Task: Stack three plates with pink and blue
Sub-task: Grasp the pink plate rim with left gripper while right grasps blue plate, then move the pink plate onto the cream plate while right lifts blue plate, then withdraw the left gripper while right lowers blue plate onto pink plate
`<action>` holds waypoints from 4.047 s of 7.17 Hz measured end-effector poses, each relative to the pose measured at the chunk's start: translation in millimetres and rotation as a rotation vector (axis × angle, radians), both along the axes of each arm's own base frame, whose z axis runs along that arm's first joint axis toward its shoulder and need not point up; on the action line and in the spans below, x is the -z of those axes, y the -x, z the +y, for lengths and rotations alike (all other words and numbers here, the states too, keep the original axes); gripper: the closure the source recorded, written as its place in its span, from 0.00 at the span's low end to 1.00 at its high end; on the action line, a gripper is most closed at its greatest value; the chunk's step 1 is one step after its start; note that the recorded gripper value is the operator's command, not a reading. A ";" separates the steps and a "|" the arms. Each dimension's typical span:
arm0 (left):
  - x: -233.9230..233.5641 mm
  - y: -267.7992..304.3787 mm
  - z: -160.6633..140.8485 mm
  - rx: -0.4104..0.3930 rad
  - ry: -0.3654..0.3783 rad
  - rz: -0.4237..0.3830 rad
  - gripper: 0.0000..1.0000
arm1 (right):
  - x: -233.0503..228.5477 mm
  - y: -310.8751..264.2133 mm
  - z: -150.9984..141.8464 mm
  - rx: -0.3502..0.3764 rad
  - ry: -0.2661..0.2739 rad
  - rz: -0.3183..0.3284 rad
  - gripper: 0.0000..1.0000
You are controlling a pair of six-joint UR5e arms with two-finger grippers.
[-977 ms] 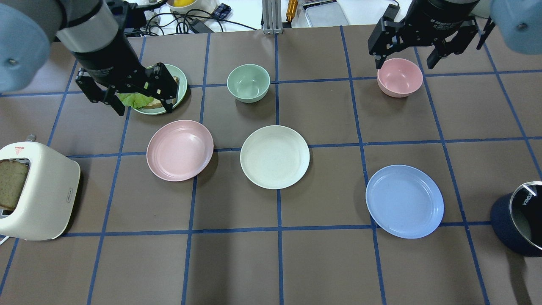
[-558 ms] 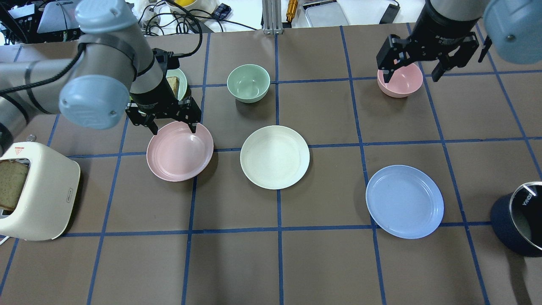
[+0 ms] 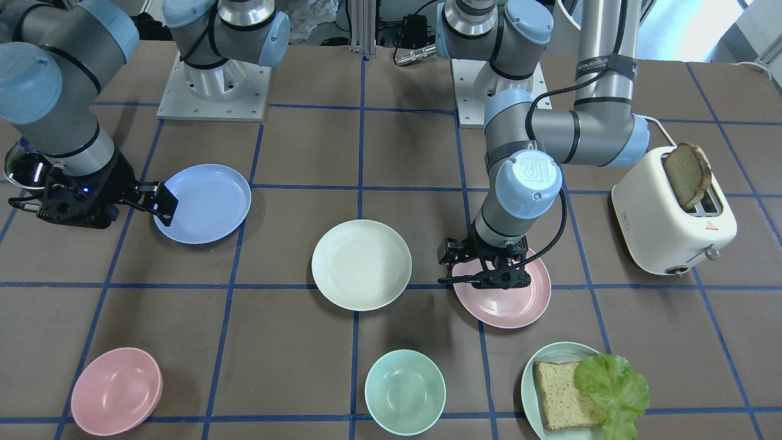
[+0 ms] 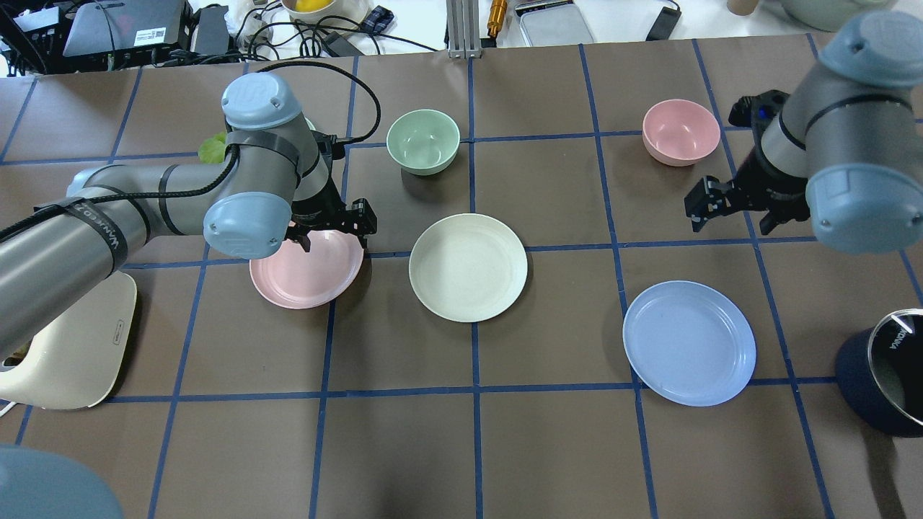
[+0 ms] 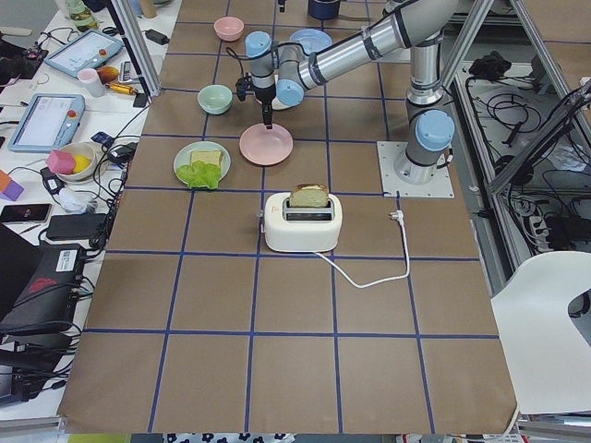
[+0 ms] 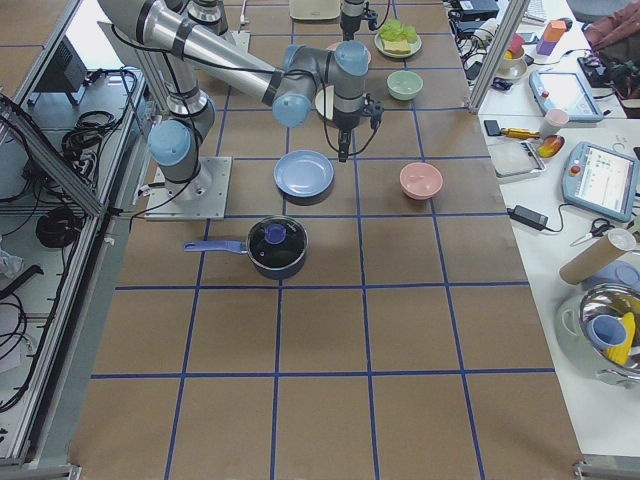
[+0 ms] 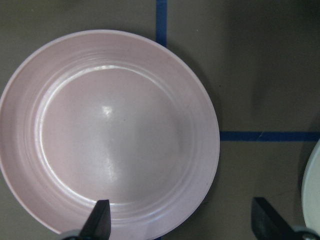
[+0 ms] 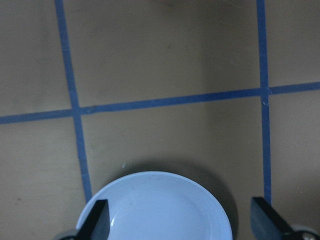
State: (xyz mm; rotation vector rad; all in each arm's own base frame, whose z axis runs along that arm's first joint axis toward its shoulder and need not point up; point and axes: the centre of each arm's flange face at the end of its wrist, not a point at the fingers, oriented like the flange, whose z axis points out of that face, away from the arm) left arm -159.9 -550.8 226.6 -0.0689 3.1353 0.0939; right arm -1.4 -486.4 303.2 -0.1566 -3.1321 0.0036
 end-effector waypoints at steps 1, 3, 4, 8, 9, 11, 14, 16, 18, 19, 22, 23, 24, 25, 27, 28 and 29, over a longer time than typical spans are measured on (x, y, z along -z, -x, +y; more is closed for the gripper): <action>13.3 5.4 -3.2 -0.001 0.004 0.001 0.18 | 33.2 18.2 21.6 0.001 -0.020 -0.010 0.00; 34.8 28.9 -3.8 0.035 0.024 0.002 0.68 | 66.0 31.9 49.6 0.001 -0.022 -0.013 0.04; 40.5 34.7 -4.3 0.049 0.031 0.001 1.00 | 72.7 34.4 55.7 -0.009 -0.022 -0.014 0.09; 34.8 36.5 -9.2 0.066 0.069 -0.008 1.00 | 99.5 60.1 80.5 -0.069 -0.044 -0.040 0.26; 23.5 36.1 -11.1 0.075 0.089 -0.039 1.00 | 103.0 64.4 83.4 -0.081 -0.049 -0.045 0.30; -10.1 59.9 -10.1 0.104 0.114 -0.089 1.00 | 113.9 62.1 92.8 -0.091 -0.063 -0.065 0.49; -72.3 157.6 -10.9 0.038 0.073 -0.099 1.00 | 116.1 61.8 94.5 -0.100 -0.054 -0.076 1.00; -69.1 235.1 12.2 -0.014 0.061 -0.107 1.00 | 115.2 60.5 93.0 -0.116 -0.040 -0.094 1.00; -41.4 291.4 37.4 -0.074 0.078 -0.106 1.00 | 104.9 63.0 85.8 -0.128 -0.012 -0.093 1.00; -27.5 309.3 42.6 -0.079 0.103 -0.090 1.00 | 94.2 67.5 77.3 -0.130 0.004 -0.086 1.00; -5.0 325.6 46.9 -0.066 0.117 -0.085 0.00 | 40.1 86.3 37.2 -0.116 0.018 -0.109 1.00; -4.5 325.5 46.0 -0.063 0.119 -0.086 0.00 | 24.2 89.6 25.7 -0.099 0.030 -0.119 1.00; -9.9 322.7 42.7 -0.066 0.130 -0.088 0.00 | 12.0 90.4 16.6 -0.061 0.047 -0.123 1.00; -20.5 313.7 34.6 -0.081 0.145 -0.088 0.00 | 5.8 88.8 8.1 -0.033 0.055 -0.125 1.00; -57.8 273.9 7.7 -0.125 0.152 -0.077 0.00 | 4.4 60.1 -7.6 -0.008 0.051 -0.123 1.00; -80.3 245.8 -5.4 -0.134 0.128 -0.063 0.00 | 3.6 30.2 -13.2 0.023 0.045 -0.123 1.00; -105.6 211.6 -16.9 -0.153 0.089 -0.051 0.00 | 3.1 -6.1 -16.7 0.058 0.045 -0.122 1.00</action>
